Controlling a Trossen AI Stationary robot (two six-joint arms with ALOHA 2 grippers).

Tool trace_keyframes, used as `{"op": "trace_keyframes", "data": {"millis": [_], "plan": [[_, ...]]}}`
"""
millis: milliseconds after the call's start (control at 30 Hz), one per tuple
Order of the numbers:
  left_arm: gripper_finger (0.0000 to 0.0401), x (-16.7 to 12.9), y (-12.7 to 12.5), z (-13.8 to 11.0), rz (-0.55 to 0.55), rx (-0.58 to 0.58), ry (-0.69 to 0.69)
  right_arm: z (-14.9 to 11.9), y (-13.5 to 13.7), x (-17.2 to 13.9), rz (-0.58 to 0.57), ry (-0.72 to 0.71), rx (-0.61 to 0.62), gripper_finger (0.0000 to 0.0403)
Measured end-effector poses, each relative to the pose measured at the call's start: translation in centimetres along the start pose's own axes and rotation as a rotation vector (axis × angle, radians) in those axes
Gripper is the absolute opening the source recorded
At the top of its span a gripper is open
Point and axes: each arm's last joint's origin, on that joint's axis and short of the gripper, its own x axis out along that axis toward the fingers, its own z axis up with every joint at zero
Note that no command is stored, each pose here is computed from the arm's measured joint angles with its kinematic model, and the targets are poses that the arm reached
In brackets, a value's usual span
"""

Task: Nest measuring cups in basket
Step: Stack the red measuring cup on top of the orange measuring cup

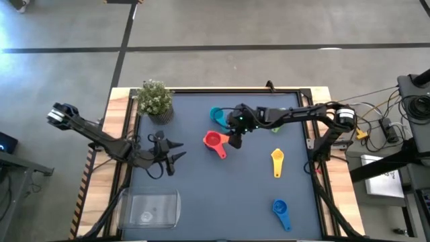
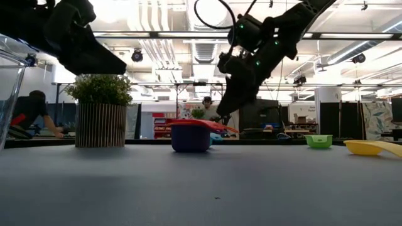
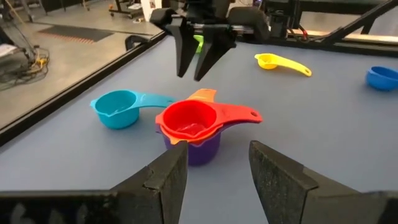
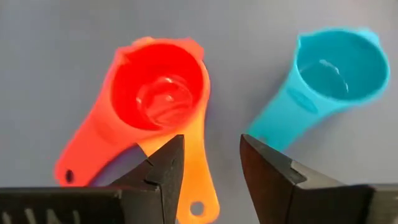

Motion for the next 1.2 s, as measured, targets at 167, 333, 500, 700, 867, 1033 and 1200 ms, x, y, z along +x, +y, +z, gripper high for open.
{"op": "trace_keyframes", "data": {"millis": [167, 333, 500, 700, 867, 1033, 1200], "plan": [[0.0154, 1.5, -0.6, -0.4, 0.037, 0.046, 0.03, -0.3, -0.3, 0.1, -0.109, 0.001, 0.004, 0.0163], [0.0154, 3.6, -2.1, 0.8, 0.066, 0.142, 0.053, -0.1, -0.6, 0.1, -0.172, -0.02, -0.016, 0.016], [0.0154, 5.9, -4.0, 1.5, 0.079, 0.269, 0.086, -0.4, -0.7, 0.1, -0.212, -0.015, -0.024, 0.0148], [0.0154, 9.7, -5.1, 0.6, 0.047, 0.309, 0.184, -1.6, -0.8, 0.4, -0.212, 0.012, -0.026, 0.0135], [0.0153, 12.5, -5.5, 0.6, -0.013, 0.306, 0.236, -2.8, -1.0, 0.8, -0.21, 0.002, -0.017, 0.0122], [0.0138, 13.7, -5.7, 0.5, -0.08, 0.304, 0.272, -3.8, -1.0, 1.2, -0.199, -0.026, -0.011, 0.0108], [0.0106, 13.7, -5.4, 0.1, -0.168, 0.265, 0.306, -4.6, -1.1, 1.3, -0.2, -0.005, -0.004, 0.0093]]}}
